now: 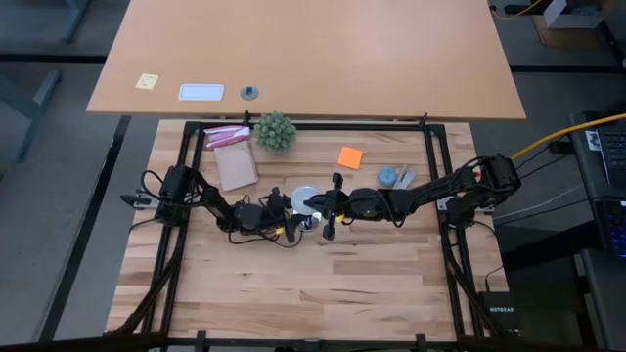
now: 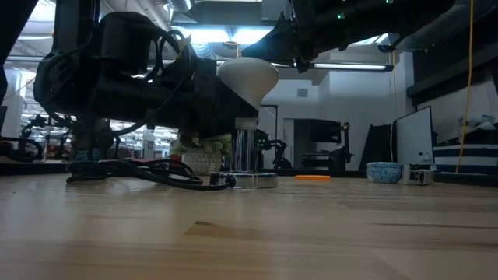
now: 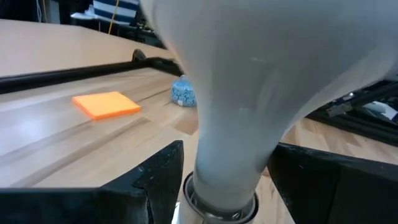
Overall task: Screw lightbulb
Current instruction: Insert the white lightbulb into the silver lamp
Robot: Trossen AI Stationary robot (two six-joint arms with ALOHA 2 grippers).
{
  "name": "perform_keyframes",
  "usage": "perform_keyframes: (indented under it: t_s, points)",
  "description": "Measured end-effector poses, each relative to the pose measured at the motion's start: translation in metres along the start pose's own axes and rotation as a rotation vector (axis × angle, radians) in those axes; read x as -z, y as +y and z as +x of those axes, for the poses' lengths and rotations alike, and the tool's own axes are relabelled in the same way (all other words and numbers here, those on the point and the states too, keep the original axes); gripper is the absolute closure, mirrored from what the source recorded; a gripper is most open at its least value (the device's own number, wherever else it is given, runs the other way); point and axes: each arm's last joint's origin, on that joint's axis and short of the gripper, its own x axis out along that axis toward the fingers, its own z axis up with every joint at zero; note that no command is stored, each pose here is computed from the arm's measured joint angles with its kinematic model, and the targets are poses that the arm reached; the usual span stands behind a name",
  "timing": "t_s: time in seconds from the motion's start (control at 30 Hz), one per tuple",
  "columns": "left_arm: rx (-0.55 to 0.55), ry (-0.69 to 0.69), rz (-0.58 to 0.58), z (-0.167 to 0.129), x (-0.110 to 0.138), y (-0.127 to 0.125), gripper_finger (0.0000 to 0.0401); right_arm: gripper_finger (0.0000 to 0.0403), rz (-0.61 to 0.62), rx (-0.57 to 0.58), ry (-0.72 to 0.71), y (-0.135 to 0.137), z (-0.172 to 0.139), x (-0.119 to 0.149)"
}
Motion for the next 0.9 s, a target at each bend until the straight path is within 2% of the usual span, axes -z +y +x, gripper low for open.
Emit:
perform_keyframes:
  t_s: [0.4, 0.73, 0.9]
  points:
    - [0.007, -0.025, 0.009, -0.0001, -0.0028, -0.0008, 0.0188, 0.0395, 0.0, 0.0, -0.001, 0.0001, 0.0, -0.0001]
    - [0.003, -0.02, 0.035, 0.0, -0.0023, -0.0006, 0.0242, 0.0395, 0.001, 0.009, -0.002, -0.0003, 0.0, -0.0002]
    - [0.002, -0.019, 0.053, -0.0001, -0.0022, -0.0004, 0.0247, 0.0395, 0.001, 0.009, -0.002, -0.0003, 0.0, -0.0002]
